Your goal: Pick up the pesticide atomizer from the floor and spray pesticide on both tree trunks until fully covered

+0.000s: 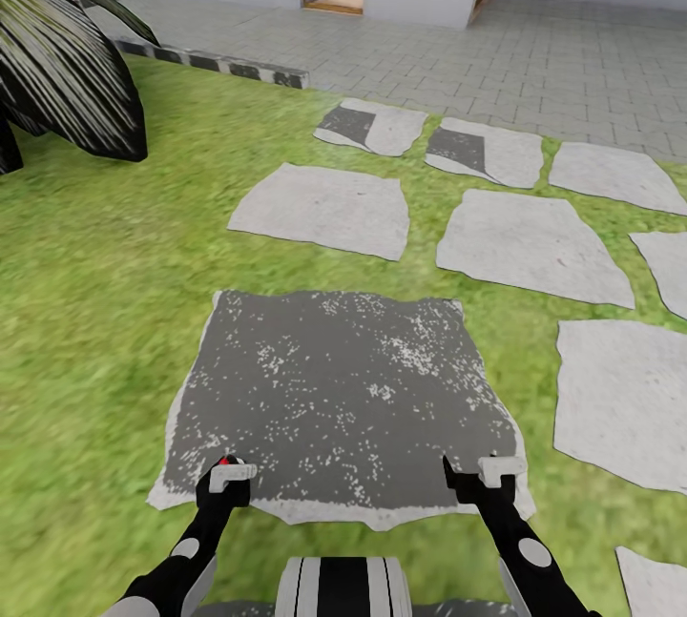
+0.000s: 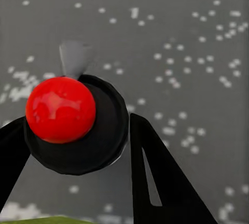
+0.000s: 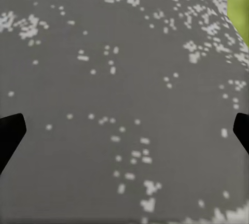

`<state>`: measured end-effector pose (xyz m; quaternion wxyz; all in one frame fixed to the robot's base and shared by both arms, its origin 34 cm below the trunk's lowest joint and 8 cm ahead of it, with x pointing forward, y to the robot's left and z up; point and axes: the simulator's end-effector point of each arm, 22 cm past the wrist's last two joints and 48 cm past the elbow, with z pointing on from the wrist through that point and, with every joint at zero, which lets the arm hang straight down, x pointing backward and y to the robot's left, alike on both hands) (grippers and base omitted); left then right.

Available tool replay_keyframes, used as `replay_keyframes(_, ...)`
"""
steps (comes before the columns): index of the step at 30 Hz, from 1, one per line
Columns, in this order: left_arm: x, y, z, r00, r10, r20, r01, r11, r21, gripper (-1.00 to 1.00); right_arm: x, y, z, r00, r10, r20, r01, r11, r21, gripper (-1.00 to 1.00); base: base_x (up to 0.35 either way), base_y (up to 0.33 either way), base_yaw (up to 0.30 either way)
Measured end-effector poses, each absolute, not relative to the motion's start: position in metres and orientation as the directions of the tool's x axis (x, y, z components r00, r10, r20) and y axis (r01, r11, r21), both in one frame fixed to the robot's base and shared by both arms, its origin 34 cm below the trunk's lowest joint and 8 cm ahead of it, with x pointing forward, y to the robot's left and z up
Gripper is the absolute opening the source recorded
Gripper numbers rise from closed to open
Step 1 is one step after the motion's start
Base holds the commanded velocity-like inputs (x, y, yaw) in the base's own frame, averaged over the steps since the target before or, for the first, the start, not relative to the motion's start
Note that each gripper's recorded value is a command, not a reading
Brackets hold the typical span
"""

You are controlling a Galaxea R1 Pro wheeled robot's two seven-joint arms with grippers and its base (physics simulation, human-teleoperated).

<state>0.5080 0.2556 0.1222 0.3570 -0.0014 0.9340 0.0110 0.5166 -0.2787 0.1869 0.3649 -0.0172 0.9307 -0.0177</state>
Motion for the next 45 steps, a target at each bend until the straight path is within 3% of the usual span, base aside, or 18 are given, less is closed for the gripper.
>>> replay_keyframes(45, 0.555, 0.255, 0.181, -0.662, 0.005, -0.749, -0.014, 1.000, 0.019, -1.00, 0.534, -0.274, 0.227, -0.685, -0.049, -0.727, -0.024, 0.999, -0.044, 1.00, 0.000, 0.000, 0.000)
